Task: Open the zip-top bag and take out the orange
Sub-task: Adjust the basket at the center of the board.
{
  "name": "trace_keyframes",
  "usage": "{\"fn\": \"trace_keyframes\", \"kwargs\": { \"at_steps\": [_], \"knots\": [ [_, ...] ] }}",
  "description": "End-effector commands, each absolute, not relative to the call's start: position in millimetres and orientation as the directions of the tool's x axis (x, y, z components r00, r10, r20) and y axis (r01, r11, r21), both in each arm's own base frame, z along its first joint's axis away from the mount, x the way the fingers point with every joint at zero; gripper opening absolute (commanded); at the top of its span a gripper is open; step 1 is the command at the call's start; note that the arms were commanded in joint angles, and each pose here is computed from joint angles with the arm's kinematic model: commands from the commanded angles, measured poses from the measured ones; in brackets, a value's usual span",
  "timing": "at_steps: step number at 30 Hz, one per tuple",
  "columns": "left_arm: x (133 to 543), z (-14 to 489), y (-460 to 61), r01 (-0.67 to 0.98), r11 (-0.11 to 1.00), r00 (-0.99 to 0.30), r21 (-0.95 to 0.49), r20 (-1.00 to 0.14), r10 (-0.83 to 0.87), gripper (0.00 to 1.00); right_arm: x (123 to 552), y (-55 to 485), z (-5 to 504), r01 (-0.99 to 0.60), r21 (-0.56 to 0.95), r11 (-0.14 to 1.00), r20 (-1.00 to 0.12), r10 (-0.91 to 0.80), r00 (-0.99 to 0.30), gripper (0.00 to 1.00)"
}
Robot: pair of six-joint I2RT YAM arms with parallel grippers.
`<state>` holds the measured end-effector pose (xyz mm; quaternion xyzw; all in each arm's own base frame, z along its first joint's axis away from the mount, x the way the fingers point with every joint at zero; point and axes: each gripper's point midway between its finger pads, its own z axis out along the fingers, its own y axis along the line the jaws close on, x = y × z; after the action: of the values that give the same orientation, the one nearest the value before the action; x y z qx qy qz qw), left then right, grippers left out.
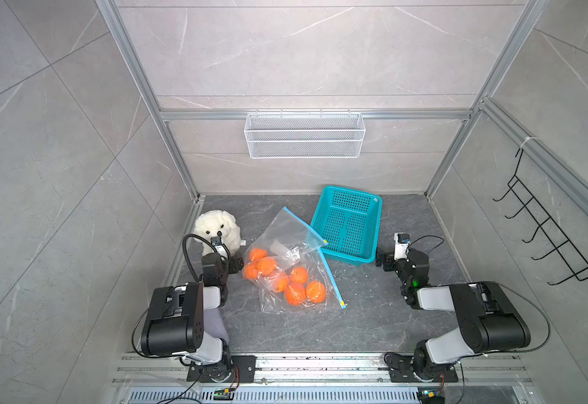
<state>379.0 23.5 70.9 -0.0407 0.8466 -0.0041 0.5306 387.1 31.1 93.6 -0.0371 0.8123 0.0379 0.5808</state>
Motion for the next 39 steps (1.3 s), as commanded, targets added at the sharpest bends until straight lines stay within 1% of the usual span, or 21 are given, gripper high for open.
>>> {"fn": "trace_keyframes", "kwargs": {
  "at_steps": [1, 20, 23, 26, 28, 29, 30, 31, 32, 33, 34, 36, 37, 38, 39],
  "knots": [
    [386.2, 85.6, 23.7, -0.055, 0.998, -0.386, -0.021, -0.921, -0.041, 1.00, 389.8, 34.7, 93.4, -0.122, 0.004, 0.993, -0.945, -0.036, -0.324, 0.99],
    [385.3, 85.0, 23.6, -0.054, 0.998, -0.387, -0.020, -0.921, -0.039, 1.00, 389.5, 34.4, 94.6, -0.121, 0.003, 0.993, -0.947, -0.036, -0.319, 0.99],
    [383.9, 92.8, 26.5, -0.074, 0.997, -0.364, -0.024, -0.930, -0.050, 1.00, 381.7, 29.1, 109.9, -0.091, 0.005, 0.996, -0.963, -0.020, -0.270, 0.99],
    [371.5, 118.5, 27.9, -0.084, 0.996, -0.308, -0.018, -0.950, -0.043, 1.00, 358.2, 24.5, 143.8, -0.072, 0.001, 0.997, -0.985, -0.011, -0.173, 0.99],
    [361.6, 141.3, 25.5, -0.084, 0.995, -0.299, -0.048, -0.952, -0.071, 1.00, 343.6, 21.2, 168.2, -0.053, 0.066, 0.996, -0.992, 0.059, -0.113, 0.99],
    [354.5, 153.1, 21.7, -0.075, 0.994, -0.307, -0.077, -0.947, -0.097, 1.00, 337.7, 18.6, 177.2, -0.033, 0.141, 0.989, -0.986, 0.137, -0.099, 0.99],
    [349.6, 169.9, 12.7, -0.031, 0.995, -0.288, -0.097, -0.952, -0.102, 1.00, 333.8, 14.3, 181.4, 0.001, 0.234, 0.972, -0.967, 0.233, -0.103, 0.99],
    [343.2, 188.1, 6.8, -0.018, 0.987, -0.259, -0.159, -0.953, -0.158, 1.00, 331.4, 5.1, 179.8, 0.078, 0.353, 0.932, -0.925, 0.361, -0.120, 0.99],
    [335.8, 202.2, 5.1, -0.034, 0.968, -0.239, -0.248, -0.939, -0.249, 1.00, 328.5, -1.6, 170.7, 0.162, 0.428, 0.889, -0.875, 0.453, -0.171, 0.99],
    [327.7, 215.1, 6.5, -0.061, 0.944, -0.220, -0.324, -0.918, -0.330, 1.00, 325.6, -3.7, 164.7, 0.220, 0.459, 0.861, -0.835, 0.502, -0.224, 0.99],
    [317.4, 226.6, 5.7, -0.073, 0.927, -0.216, -0.369, -0.901, -0.375, 1.00, 323.2, -2.5, 161.5, 0.256, 0.463, 0.849, -0.803, 0.524, -0.285, 0.99],
    [301.7, 245.3, -4.1, -0.023, 0.869, -0.172, -0.495, -0.854, -0.491, 1.00, 325.6, 12.4, 162.7, 0.226, 0.463, 0.857, -0.761, 0.515, -0.395, 1.00],
    [293.8, 246.0, -8.0, -0.010, 0.824, -0.165, -0.567, -0.812, -0.560, 1.00, 328.4, 19.0, 163.8, 0.224, 0.476, 0.851, -0.728, 0.523, -0.442, 1.00],
    [289.1, 246.0, -11.1, 0.010, 0.773, -0.148, -0.634, -0.766, -0.626, 1.00, 331.0, 29.9, 162.4, 0.188, 0.470, 0.862, -0.704, 0.495, -0.510, 1.00],
    [285.2, 247.3, -22.2, 0.092, 0.719, -0.145, -0.689, -0.724, -0.675, 1.00, 337.4, 53.1, 166.0, 0.065, 0.490, 0.869, -0.690, 0.433, -0.581, 1.00]
  ]
}}
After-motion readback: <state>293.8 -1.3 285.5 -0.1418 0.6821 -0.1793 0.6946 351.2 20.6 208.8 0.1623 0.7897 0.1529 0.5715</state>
